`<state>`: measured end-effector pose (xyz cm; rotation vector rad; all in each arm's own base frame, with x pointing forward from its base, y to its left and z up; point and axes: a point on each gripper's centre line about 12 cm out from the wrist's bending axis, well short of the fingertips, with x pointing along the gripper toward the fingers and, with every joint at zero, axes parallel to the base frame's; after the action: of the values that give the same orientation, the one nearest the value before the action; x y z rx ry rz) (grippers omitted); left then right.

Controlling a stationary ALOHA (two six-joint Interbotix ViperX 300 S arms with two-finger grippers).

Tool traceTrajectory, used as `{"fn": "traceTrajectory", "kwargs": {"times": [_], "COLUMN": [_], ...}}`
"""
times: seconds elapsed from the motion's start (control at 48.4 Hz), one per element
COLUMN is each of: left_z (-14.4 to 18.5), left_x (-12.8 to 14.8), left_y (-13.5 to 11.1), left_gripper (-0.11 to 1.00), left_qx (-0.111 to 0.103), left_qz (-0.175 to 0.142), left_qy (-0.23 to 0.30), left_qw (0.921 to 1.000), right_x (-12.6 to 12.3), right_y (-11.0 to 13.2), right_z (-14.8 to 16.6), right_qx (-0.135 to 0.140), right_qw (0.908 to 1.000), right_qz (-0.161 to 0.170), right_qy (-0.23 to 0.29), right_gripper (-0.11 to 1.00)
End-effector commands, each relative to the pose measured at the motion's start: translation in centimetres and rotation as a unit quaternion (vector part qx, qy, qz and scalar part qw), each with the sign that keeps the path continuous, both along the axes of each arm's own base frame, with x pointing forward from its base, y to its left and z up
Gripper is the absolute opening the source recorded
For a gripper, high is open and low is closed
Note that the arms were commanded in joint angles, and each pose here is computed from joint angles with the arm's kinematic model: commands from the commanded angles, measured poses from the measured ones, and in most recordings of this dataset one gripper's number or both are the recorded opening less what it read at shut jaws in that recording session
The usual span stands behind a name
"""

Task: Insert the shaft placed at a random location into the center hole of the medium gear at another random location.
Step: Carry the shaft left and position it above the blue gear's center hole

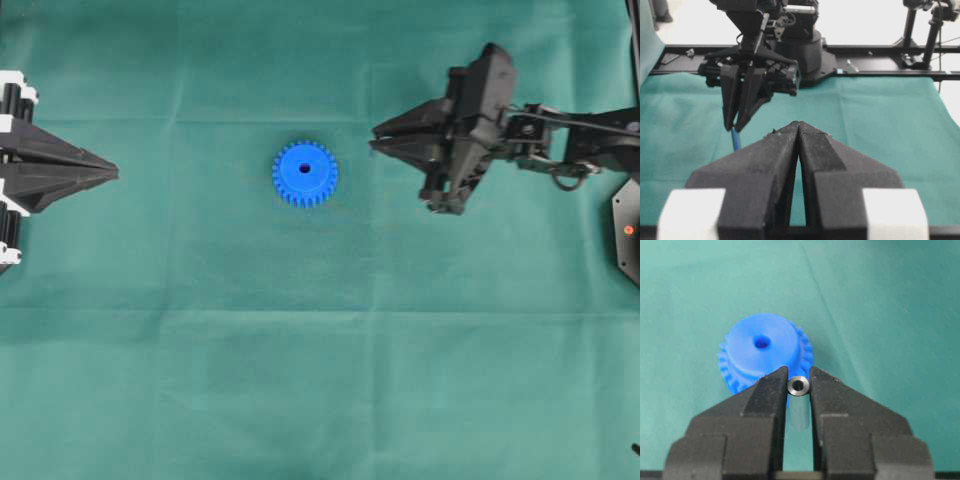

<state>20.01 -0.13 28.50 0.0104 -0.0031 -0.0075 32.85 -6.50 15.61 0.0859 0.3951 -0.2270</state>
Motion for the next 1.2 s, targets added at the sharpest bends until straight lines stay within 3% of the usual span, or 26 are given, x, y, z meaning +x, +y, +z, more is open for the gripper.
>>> {"fn": "traceTrajectory", "kwargs": {"times": [0.0,0.248,0.537,1.178], "left_z": [0.9,0.9,0.9,0.8], "left_x": [0.3,0.3,0.3,0.3], "left_y": [0.1,0.1,0.1,0.1], "left_gripper": [0.00,0.00,0.00,0.00], "left_qx": [0.001,0.001,0.000,0.000], "left_qz": [0.001,0.001,0.001,0.001], "left_qy": [-0.011,-0.012,-0.011,-0.010], "left_qw": [0.9999,0.9999,0.9999,0.9999], "right_x": [1.9,5.4,7.4,7.9], "right_y": [0.2,0.6,0.7,0.8], "right_z": [1.3,1.8,1.7,0.4], "right_qx": [-0.004,-0.004,-0.004,-0.003], "right_qw": [0.9998,0.9995,0.9993,0.9995], "right_qz": [0.008,0.021,0.026,0.029], "right_qy": [-0.019,-0.023,-0.025,-0.010], "right_gripper": [0.13,0.13,0.13,0.13]}}
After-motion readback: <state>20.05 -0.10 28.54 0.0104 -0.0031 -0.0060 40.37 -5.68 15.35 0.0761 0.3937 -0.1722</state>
